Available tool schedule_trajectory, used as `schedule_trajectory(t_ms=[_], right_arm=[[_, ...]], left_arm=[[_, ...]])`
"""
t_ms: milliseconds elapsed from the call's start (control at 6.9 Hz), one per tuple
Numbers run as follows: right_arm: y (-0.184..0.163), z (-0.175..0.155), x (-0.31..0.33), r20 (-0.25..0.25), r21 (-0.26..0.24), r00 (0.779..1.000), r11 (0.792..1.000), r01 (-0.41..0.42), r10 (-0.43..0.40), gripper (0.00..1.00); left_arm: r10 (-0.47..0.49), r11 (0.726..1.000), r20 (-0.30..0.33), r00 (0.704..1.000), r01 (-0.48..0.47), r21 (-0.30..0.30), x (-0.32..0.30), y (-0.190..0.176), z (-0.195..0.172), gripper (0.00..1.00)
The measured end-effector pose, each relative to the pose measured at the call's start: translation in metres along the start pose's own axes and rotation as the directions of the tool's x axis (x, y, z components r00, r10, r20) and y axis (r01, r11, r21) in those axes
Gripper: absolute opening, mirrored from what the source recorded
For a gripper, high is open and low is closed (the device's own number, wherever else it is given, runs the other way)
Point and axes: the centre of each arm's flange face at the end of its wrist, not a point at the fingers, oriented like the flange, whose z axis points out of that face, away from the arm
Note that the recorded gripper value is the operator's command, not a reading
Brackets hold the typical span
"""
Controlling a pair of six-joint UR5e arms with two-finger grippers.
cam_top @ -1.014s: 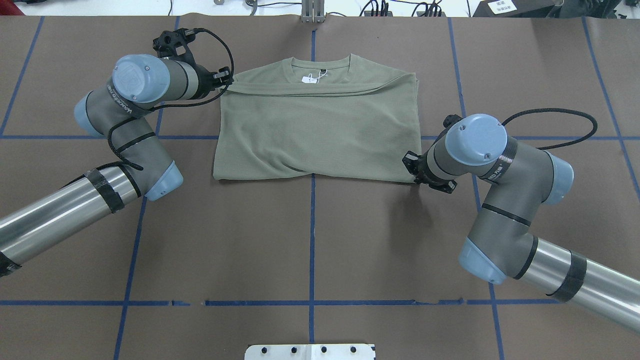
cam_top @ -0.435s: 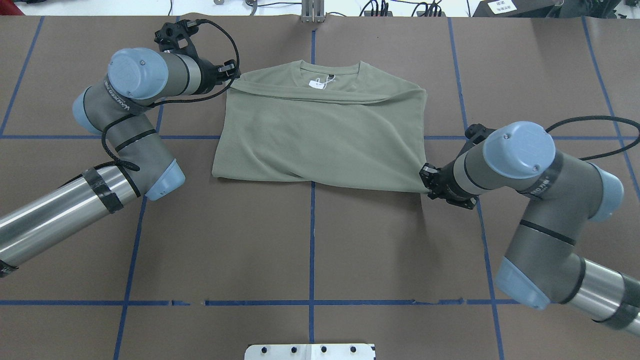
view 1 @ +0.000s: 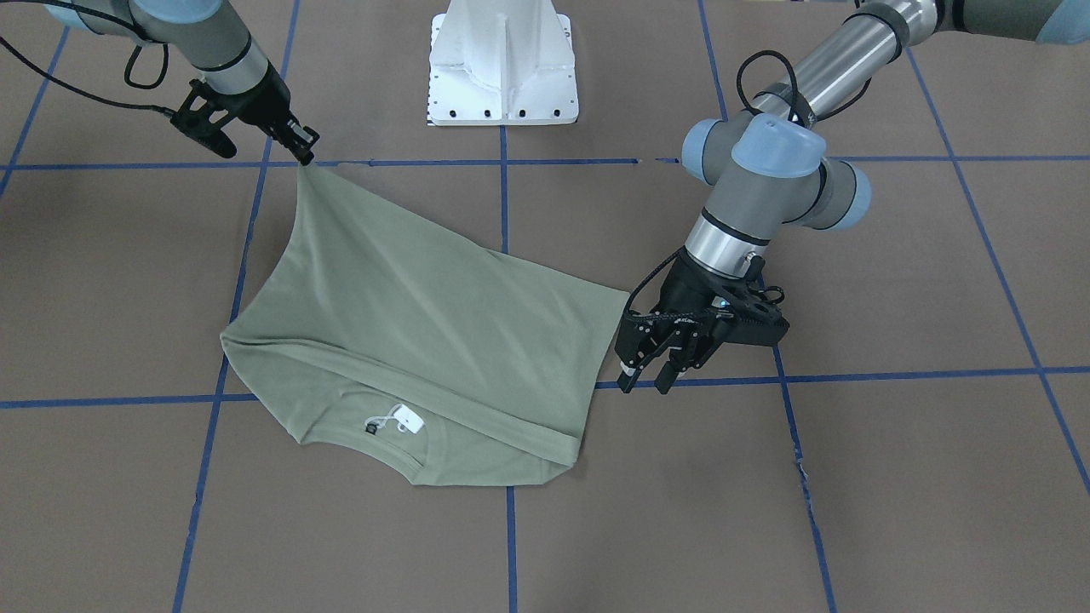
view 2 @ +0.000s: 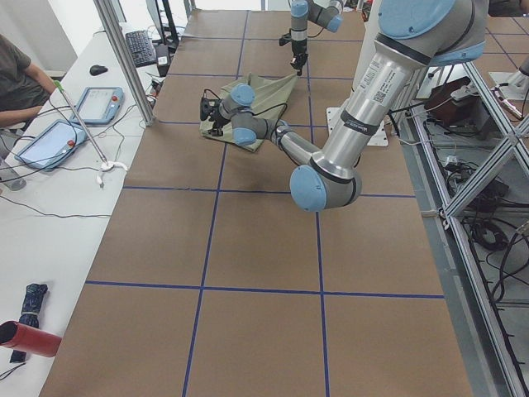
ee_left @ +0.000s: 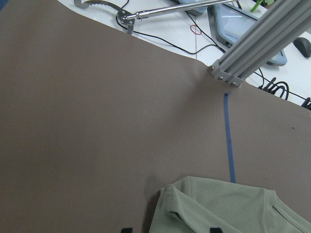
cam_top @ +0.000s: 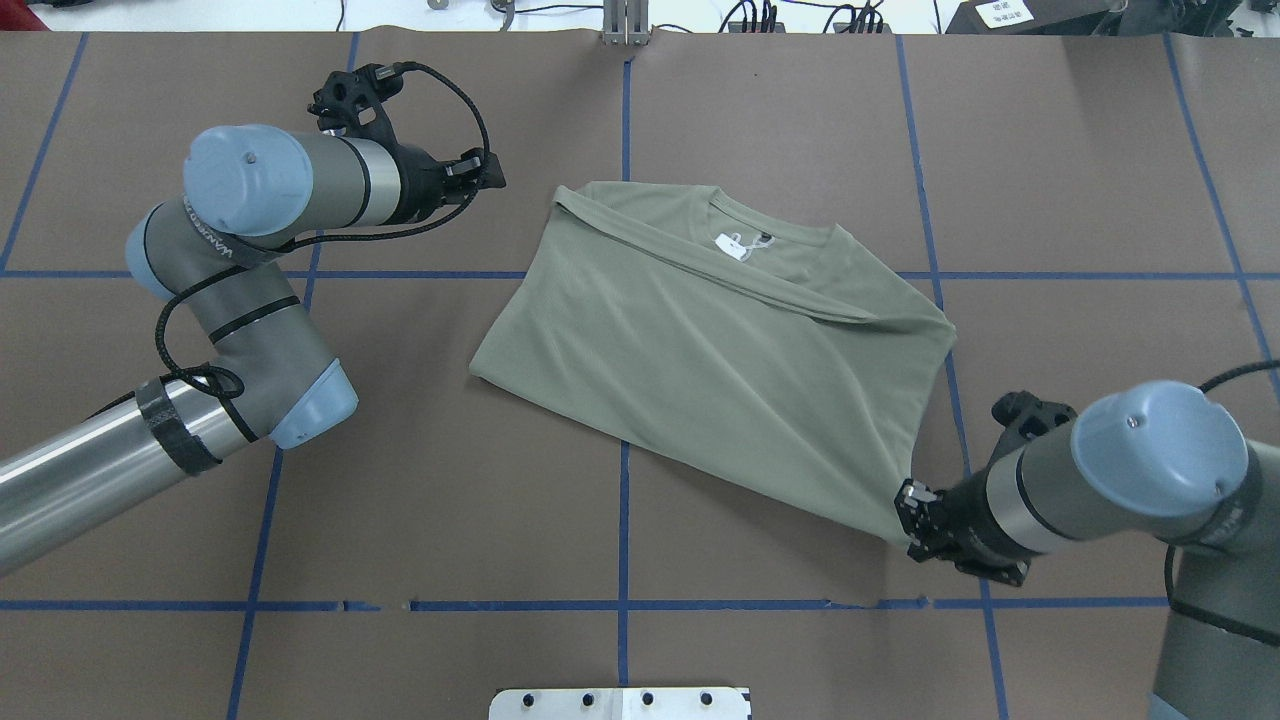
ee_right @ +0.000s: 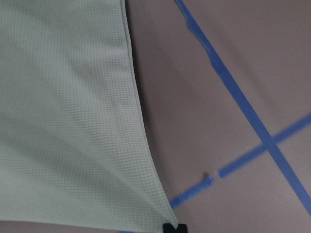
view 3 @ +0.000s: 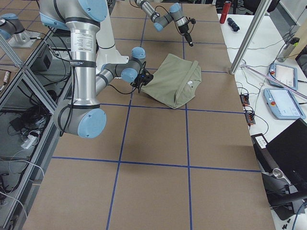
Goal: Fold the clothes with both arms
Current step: 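Pull the shirt toward the robot with the right gripper while the left gripper lowers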
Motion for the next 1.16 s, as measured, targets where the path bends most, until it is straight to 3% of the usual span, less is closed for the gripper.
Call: schedule_trajectory(t_ms=[290,435,580,870,1159], right_arm=[[0.077,0.024,0.037,-0.111,-0.114,0.994,0.993,-0.006,-0.006,0.12],[0.106,0.029,0.049,-0.142,-0.154,0.989,0.988,0.01,-0.032,0.99],[0.128,0.034,0.058,-0.158,-0.173,0.986,0.984,0.027,-0.055,1.0],[0.141,0.038,0.063,-0.152,-0.157,0.987,0.987,0.03,-0.055,1.0],[0.102,0.021,0.039,-0.069,-0.073,0.997,0.997,-0.032,0.027,1.0]], left_arm=[[-0.093,0.993,-0.038,0.995,0.09,-0.075,0.004,0.032,-0.023,0.65],[-0.121,0.988,-0.045,0.992,0.116,-0.101,-0.001,0.047,-0.035,0.66],[-0.149,0.982,-0.046,0.988,0.142,-0.125,-0.003,0.063,-0.041,0.69],[-0.226,0.959,-0.034,0.974,0.216,-0.185,0.003,0.103,-0.046,0.72],[-0.247,0.942,0.082,0.965,0.259,-0.211,0.015,0.156,-0.056,0.72]])
